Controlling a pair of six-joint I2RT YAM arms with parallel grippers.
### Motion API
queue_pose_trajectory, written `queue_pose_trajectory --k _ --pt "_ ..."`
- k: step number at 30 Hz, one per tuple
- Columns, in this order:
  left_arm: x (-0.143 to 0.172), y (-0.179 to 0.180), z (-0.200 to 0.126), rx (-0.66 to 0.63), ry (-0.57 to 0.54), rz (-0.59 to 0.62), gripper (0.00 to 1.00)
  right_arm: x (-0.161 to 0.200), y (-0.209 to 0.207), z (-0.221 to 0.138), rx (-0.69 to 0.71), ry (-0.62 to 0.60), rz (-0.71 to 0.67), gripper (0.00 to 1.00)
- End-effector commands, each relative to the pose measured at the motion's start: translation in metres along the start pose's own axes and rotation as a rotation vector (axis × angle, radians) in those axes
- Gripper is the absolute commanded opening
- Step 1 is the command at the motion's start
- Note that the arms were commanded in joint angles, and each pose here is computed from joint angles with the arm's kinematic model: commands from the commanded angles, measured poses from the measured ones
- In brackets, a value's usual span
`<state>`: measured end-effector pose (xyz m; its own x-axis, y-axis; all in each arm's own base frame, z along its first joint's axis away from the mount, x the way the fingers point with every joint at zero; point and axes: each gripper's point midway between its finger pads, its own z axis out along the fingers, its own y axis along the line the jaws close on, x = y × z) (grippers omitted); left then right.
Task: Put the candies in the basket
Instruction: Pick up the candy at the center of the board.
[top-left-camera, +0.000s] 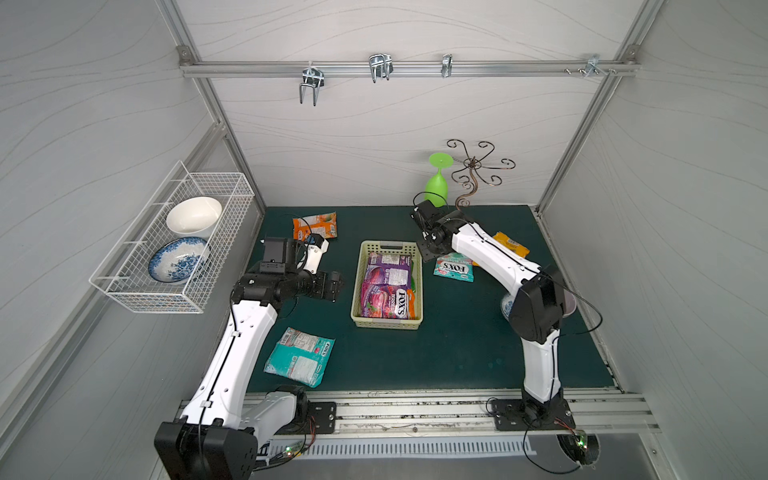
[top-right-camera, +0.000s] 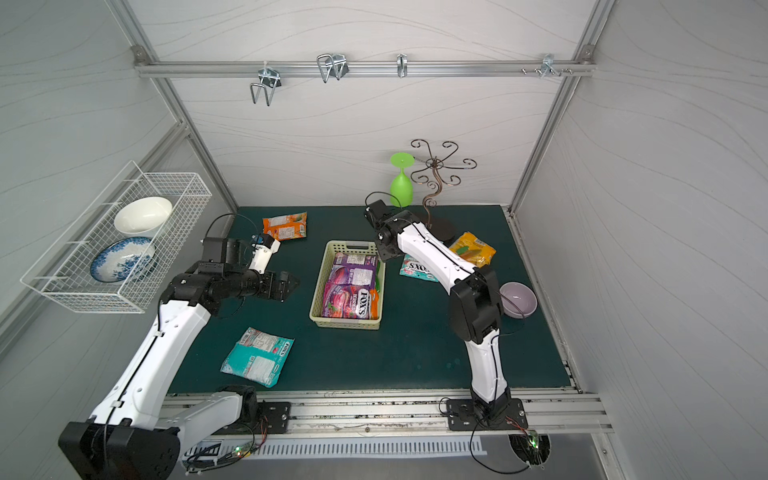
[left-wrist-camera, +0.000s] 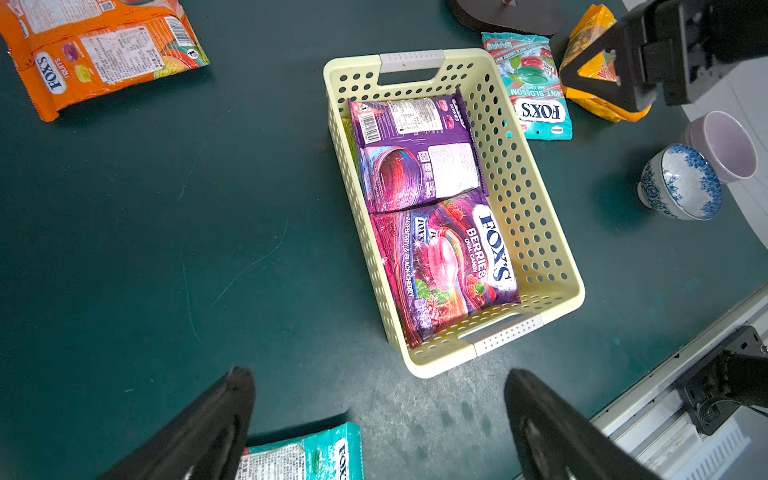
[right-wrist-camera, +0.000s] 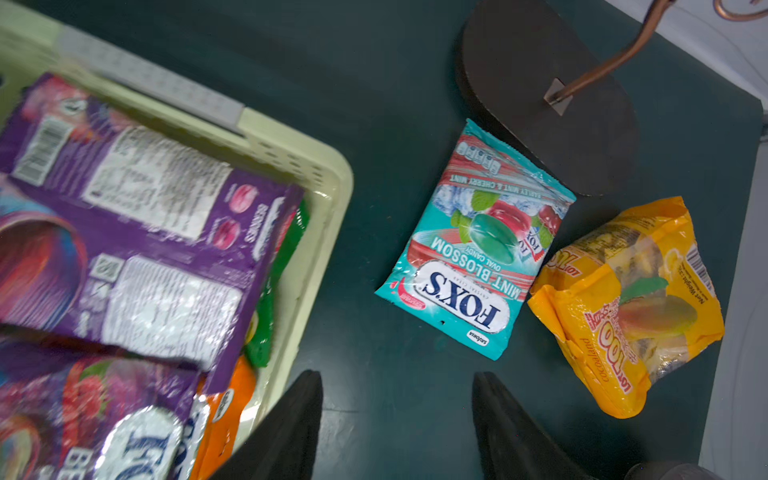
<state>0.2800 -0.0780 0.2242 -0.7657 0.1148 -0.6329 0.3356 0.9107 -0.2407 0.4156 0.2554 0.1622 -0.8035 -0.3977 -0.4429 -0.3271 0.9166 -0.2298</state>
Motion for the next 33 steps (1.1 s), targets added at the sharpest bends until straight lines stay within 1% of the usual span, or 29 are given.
queue_pose_trajectory --k 1,7,10,17,23,33 --pt "-0.010 -0.003 -0.007 0.008 -0.053 0.028 0.98 0.006 -0.012 0.017 0.056 0.049 0.041 0.60" --pt "-0.012 -0.004 -0.009 0.004 -0.050 0.027 0.98 0.007 -0.018 0.051 0.090 0.106 0.059 0.60" --pt "-0.012 -0.004 -0.007 0.006 -0.048 0.026 0.98 0.007 -0.017 0.066 0.108 0.120 0.042 0.60" --pt "-0.013 -0.004 -0.006 0.003 -0.040 0.029 0.98 0.010 -0.025 0.095 0.160 0.156 0.042 0.58" --pt "-0.012 -0.004 -0.004 0.003 -0.035 0.030 0.98 0.010 -0.026 0.118 0.154 0.169 0.055 0.57" --pt "-0.013 -0.003 -0.003 -0.001 -0.027 0.028 0.98 0.022 -0.030 0.152 0.151 0.221 0.073 0.55"
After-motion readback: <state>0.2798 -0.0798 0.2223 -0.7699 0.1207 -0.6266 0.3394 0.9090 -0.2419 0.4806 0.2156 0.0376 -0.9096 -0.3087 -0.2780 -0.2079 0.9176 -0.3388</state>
